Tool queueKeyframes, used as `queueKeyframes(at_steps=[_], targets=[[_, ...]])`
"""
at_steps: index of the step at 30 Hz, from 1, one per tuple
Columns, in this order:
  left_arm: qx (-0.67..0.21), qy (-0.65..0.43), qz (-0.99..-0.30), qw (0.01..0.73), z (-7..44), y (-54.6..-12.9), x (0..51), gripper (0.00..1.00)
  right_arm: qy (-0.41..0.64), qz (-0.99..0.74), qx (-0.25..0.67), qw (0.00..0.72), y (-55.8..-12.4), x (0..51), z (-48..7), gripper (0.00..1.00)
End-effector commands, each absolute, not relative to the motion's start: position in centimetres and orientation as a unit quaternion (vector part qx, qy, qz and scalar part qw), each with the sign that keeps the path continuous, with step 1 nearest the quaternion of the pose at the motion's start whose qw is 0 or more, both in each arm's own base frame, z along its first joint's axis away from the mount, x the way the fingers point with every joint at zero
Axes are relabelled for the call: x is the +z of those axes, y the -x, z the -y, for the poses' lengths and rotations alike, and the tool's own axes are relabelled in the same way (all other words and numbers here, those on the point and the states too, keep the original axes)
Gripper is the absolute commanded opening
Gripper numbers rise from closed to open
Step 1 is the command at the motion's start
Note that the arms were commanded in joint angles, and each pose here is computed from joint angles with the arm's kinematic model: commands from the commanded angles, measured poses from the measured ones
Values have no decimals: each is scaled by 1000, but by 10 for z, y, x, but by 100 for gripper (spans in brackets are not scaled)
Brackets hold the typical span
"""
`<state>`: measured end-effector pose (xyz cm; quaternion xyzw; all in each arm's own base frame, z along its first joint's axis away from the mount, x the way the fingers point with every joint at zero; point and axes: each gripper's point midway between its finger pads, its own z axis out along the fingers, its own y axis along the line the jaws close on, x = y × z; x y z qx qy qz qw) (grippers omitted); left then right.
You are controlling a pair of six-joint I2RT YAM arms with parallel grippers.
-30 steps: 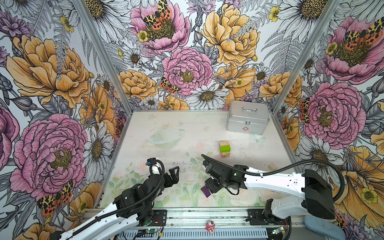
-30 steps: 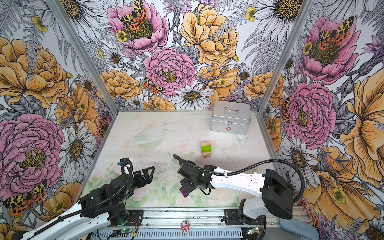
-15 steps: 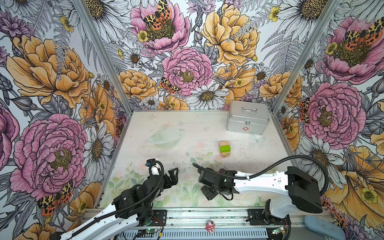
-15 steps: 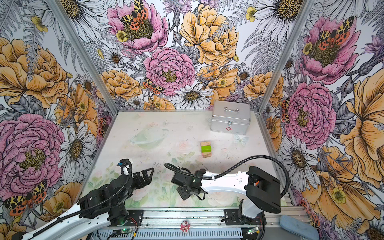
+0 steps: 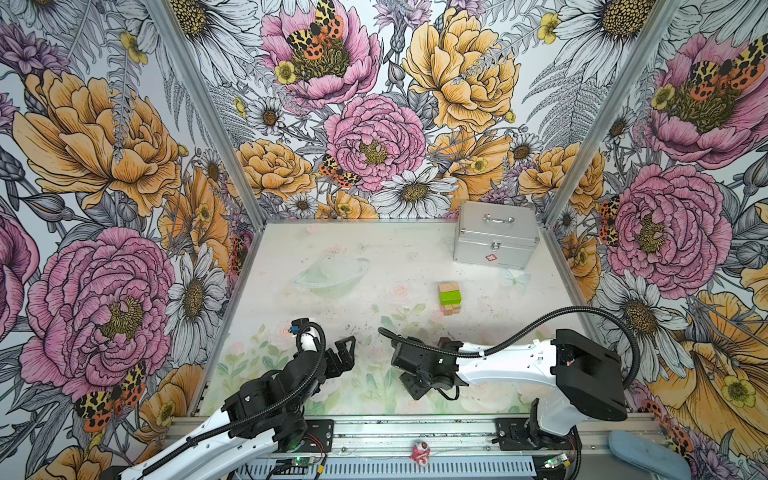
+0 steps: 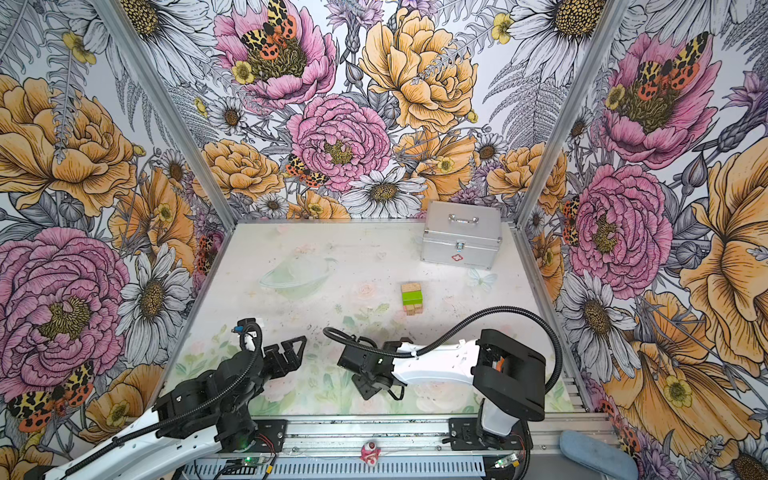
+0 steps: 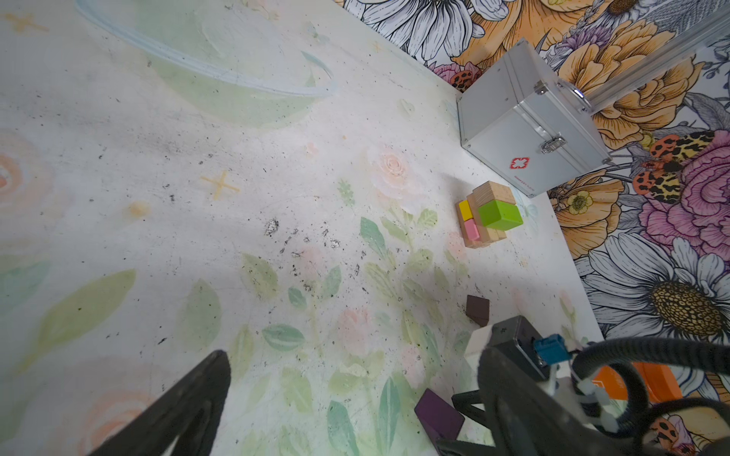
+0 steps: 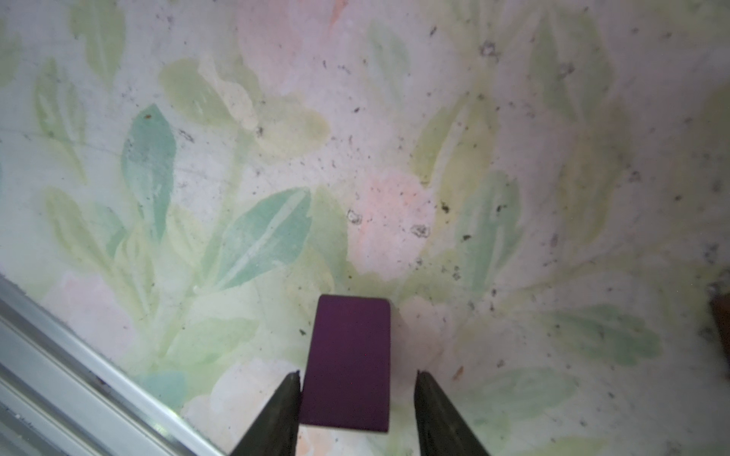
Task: Build the wood block tower
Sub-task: 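Lower the right gripper and close it on the purple block, then carry the purple block to the stack while the left arm extends forward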
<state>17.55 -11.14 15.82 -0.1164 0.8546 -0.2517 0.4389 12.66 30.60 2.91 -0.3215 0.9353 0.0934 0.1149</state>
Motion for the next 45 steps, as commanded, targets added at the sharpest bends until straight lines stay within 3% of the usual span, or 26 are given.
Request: queueKeyframes(at_steps=[1,11,27,38,45], targets=[[-249,124,-856,436,107,-175,154,99,322,-932,104,133,-133,36,-320,46],[-250,126,-855,436,107,-175,155,99,317,-933,99,142,-136,37,-318,36],[-246,126,-855,439,107,-176,160,99,295,-935,108,166,-152,65,-314,34],[-226,127,-854,452,104,-184,175,99,247,-939,112,210,-197,115,-285,34],[-201,107,-864,449,114,-195,179,99,186,-950,93,235,-248,141,-250,33]])
